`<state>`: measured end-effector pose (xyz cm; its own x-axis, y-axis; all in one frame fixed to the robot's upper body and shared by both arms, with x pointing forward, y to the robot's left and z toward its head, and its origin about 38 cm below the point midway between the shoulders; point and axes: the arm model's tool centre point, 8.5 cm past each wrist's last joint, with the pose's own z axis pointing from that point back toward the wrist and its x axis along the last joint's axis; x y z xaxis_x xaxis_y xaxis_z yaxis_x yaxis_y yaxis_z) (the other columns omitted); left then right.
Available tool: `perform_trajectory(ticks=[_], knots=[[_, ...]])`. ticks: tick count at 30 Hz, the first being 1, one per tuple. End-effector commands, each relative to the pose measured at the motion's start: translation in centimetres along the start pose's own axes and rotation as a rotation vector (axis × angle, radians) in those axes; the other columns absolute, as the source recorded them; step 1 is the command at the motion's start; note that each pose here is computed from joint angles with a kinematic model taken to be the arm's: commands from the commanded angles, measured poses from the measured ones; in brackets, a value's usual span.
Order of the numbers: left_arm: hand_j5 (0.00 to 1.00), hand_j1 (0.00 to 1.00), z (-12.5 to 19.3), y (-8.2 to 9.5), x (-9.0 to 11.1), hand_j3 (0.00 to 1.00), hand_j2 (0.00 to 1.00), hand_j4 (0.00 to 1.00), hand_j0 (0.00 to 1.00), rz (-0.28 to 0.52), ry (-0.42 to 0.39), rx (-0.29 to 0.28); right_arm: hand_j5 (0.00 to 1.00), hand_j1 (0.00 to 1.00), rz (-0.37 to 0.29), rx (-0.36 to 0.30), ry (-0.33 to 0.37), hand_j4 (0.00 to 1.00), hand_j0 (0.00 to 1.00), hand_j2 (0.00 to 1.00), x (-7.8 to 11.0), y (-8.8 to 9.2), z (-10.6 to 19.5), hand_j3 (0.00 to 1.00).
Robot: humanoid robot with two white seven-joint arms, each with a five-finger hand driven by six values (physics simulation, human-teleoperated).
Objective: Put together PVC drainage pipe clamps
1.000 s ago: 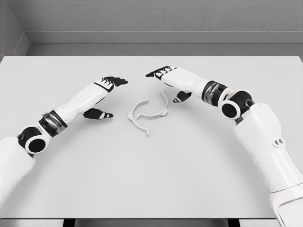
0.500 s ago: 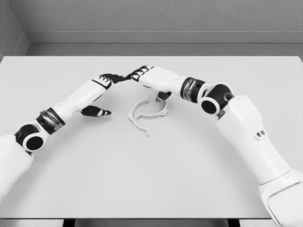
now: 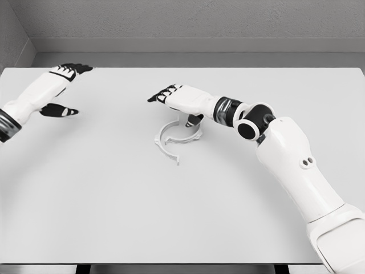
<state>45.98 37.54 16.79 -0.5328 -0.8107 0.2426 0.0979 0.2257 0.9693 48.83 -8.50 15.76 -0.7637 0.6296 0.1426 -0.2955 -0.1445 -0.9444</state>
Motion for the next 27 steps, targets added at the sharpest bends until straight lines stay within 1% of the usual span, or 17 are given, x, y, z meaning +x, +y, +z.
perform_trajectory(ticks=[1,4,5,10,17,20,21,25,27], knots=[[1.0,1.0,1.2,1.1,-1.4,1.0,1.0,1.0,1.0,-0.018,0.037,0.005,1.0,1.0,-0.007,0.004,0.0,1.0,1.0,1.0,0.0,0.2,-0.1,1.0],[1.0,1.0,1.2,1.0,-1.3,1.0,1.0,1.0,1.0,-0.018,0.034,0.001,1.0,1.0,-0.006,0.006,-0.003,1.0,1.0,1.0,0.3,0.4,-0.3,1.0],[1.0,1.0,1.2,0.9,-1.2,1.0,1.0,1.0,1.0,-0.017,0.033,-0.001,1.0,1.0,0.004,0.024,-0.013,1.0,1.0,1.0,0.7,0.8,-0.6,1.0],[1.0,1.0,1.1,0.8,-1.1,1.0,1.0,1.0,1.0,-0.016,0.027,-0.003,1.0,1.0,0.003,0.052,-0.01,1.0,1.0,1.0,0.7,1.6,-1.0,1.0],[1.0,1.0,1.1,0.6,-1.0,1.0,1.0,1.0,1.0,-0.014,0.026,-0.007,1.0,1.0,0.016,0.057,-0.005,1.0,1.0,1.0,0.6,1.6,-1.0,1.0],[1.0,1.0,1.0,0.6,-0.9,1.0,1.0,1.0,1.0,-0.013,0.024,-0.005,1.0,1.0,0.046,0.065,0.003,1.0,1.0,1.0,0.6,1.6,-0.9,1.0],[1.0,1.0,1.0,0.5,-0.9,1.0,1.0,1.0,1.0,-0.012,0.023,-0.007,1.0,1.0,0.053,0.081,0.005,1.0,1.0,1.0,0.6,1.6,-0.9,1.0],[1.0,1.0,0.9,0.3,-0.8,1.0,1.0,1.0,1.0,-0.008,0.02,-0.008,1.0,1.0,0.078,0.109,-0.002,1.0,1.0,1.0,0.8,1.9,-1.1,1.0],[1.0,1.0,0.9,0.3,-0.8,1.0,1.0,1.0,1.0,-0.008,0.02,-0.009,1.0,1.0,0.08,0.111,-0.002,1.0,1.0,1.0,0.9,2.0,-1.1,1.0]])
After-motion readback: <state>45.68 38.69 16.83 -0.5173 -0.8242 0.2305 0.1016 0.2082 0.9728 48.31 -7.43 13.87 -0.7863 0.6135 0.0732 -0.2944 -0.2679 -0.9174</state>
